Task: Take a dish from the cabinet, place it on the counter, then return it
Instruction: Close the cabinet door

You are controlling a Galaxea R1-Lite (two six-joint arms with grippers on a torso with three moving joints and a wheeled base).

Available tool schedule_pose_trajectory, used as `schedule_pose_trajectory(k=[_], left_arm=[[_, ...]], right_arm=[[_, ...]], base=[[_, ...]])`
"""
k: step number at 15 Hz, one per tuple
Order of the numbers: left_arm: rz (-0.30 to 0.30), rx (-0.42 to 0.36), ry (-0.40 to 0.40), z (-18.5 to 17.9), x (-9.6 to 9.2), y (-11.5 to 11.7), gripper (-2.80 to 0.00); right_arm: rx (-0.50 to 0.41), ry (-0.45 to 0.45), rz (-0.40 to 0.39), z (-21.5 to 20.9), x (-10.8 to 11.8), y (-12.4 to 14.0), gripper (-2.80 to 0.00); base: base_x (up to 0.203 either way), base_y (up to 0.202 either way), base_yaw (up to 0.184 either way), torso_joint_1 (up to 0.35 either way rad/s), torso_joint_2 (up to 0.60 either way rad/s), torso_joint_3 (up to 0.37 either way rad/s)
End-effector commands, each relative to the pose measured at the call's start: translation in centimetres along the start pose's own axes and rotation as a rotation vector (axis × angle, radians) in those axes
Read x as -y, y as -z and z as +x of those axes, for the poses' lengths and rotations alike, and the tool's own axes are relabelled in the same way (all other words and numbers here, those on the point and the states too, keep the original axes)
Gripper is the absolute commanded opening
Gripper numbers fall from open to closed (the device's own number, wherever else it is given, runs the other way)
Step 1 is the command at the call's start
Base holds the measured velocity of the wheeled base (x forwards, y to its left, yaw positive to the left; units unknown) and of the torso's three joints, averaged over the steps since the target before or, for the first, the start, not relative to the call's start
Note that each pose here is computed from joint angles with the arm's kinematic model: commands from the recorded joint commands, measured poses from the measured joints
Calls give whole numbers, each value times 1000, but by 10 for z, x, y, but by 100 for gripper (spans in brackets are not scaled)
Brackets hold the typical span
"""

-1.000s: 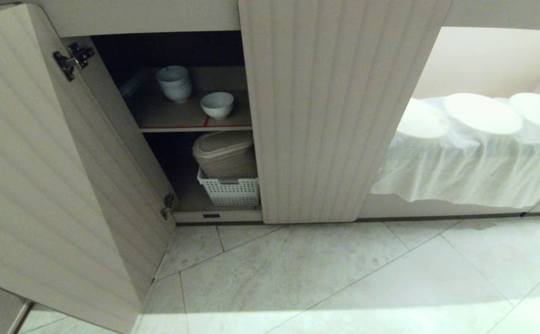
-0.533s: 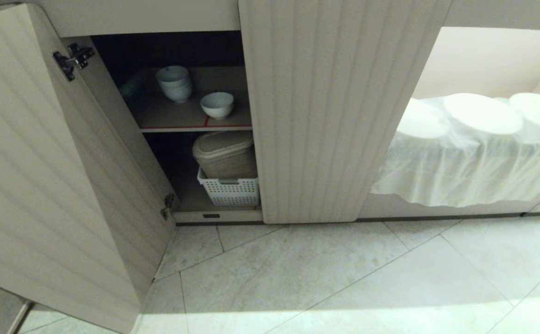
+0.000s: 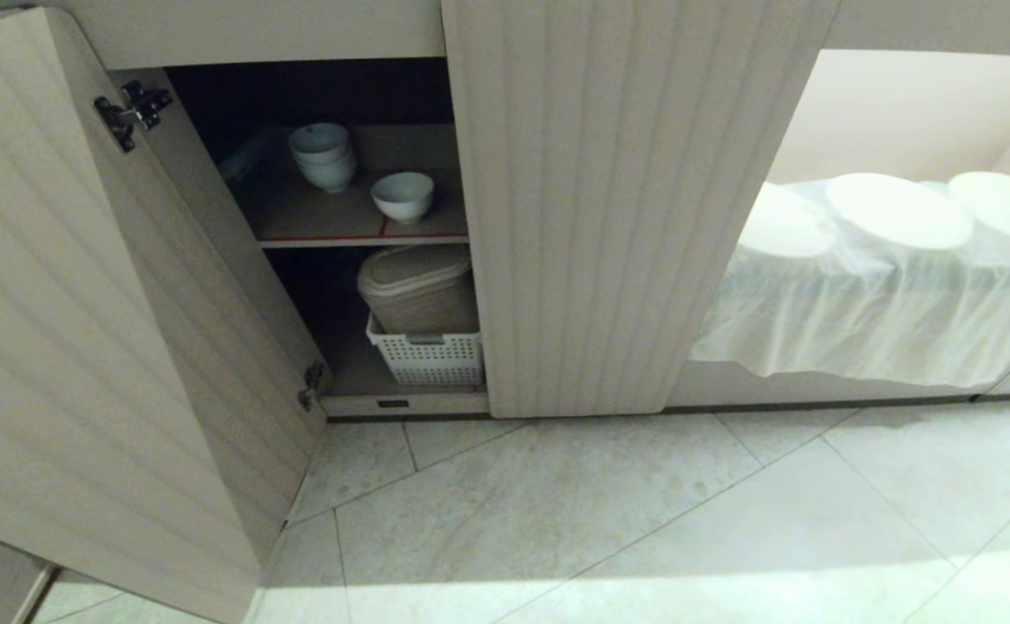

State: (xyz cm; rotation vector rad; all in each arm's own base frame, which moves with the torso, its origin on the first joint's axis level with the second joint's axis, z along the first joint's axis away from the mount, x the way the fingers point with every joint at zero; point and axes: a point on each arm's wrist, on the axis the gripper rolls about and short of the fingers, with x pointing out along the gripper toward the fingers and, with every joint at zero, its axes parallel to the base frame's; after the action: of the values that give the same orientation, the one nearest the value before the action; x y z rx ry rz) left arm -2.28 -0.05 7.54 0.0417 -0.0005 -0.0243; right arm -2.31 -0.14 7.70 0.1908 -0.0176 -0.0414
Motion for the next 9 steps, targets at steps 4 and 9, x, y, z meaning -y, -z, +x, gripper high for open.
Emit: schedule_pose_trajectory(k=[4,9], left_arm=[[0,0,0,0,0,0,-280],[0,0,0,0,0,0,-280]], right_arm=[[-1,0,1,0,0,0,-280],[0,0,1,0,0,0,-280]], base=[[2,78,-11,3,1,2],[0,196,-3,3,1,4]])
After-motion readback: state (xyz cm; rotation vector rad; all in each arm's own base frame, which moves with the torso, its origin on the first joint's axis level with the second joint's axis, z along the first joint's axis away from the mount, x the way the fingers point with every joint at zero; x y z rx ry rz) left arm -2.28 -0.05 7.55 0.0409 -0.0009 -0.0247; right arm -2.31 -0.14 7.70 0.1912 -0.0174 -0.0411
